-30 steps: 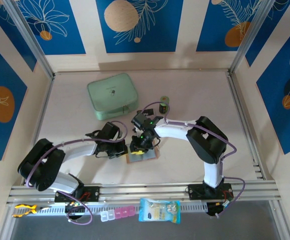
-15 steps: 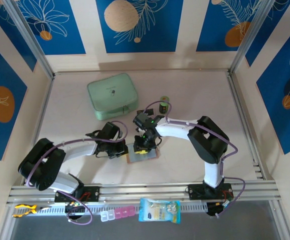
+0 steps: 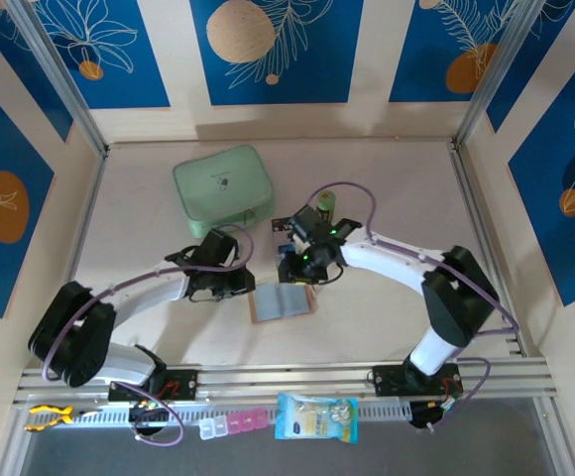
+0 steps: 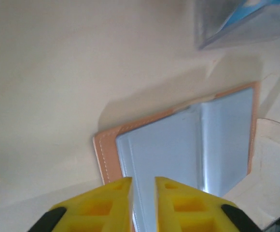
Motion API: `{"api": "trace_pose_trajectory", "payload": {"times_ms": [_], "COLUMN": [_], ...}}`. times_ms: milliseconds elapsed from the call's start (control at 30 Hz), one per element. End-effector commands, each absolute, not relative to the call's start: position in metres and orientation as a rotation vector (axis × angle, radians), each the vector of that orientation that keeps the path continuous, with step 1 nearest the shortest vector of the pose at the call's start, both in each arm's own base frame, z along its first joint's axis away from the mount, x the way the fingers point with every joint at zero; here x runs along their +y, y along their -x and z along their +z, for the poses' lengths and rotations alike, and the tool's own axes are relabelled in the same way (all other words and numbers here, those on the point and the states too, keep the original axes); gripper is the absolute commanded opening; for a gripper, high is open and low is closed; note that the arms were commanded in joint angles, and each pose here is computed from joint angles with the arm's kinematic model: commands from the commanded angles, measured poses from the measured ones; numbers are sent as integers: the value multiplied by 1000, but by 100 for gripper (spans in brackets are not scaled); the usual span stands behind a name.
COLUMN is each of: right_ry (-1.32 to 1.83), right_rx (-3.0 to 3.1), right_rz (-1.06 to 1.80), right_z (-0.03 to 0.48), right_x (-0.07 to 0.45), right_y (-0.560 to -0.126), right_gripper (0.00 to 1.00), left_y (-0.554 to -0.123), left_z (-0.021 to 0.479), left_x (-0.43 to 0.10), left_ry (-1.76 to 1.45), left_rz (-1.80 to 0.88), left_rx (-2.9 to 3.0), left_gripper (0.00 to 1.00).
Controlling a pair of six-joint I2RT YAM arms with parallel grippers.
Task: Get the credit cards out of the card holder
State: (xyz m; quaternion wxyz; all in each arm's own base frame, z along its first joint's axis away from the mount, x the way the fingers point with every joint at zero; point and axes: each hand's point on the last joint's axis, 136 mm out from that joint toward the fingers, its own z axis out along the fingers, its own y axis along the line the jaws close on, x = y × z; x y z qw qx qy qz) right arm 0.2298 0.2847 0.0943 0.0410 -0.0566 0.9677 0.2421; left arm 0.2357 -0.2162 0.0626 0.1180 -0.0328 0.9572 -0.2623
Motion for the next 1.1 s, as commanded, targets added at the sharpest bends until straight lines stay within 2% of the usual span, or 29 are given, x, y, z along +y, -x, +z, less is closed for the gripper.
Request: {"api": "trace_pose_trajectory", "payload": {"times_ms": [0,100,267,333,633,800,933,1067], "right_ry": [101,25,-118,-175,-390,-178,-121,-91], "right_rx": [2942,2886,2774,2732,2518,2329,2175,2105], "right_rz": [661,638,551,526,264,165,122,127], "right_z": [101,113,128,130,108,103,107,100], "right_x": [245,213,151,127,20,8,5,8], "right_y": [-239,-254,-280,-289,-334,-367,-385,-398], "right_gripper": [48,65,99,99,100,99,99,99], "left_y": [-251,-264,-280,-285,-308,-324,-346,-363], "left_z": [80,88,94,93,94,107,107,98], "left_x": [-185,-161,-116,-97,-18,16,22,20], "left_ry": [56,56,96,120,176,239,136,113], "left_rz": [-568,-456,-249,-173,359,532,561,435], "left_rx": [2743,2712,2672,2660,2491,2383,2257,2131], "left_gripper": [34,52,84,100,100,100,100,99]}}
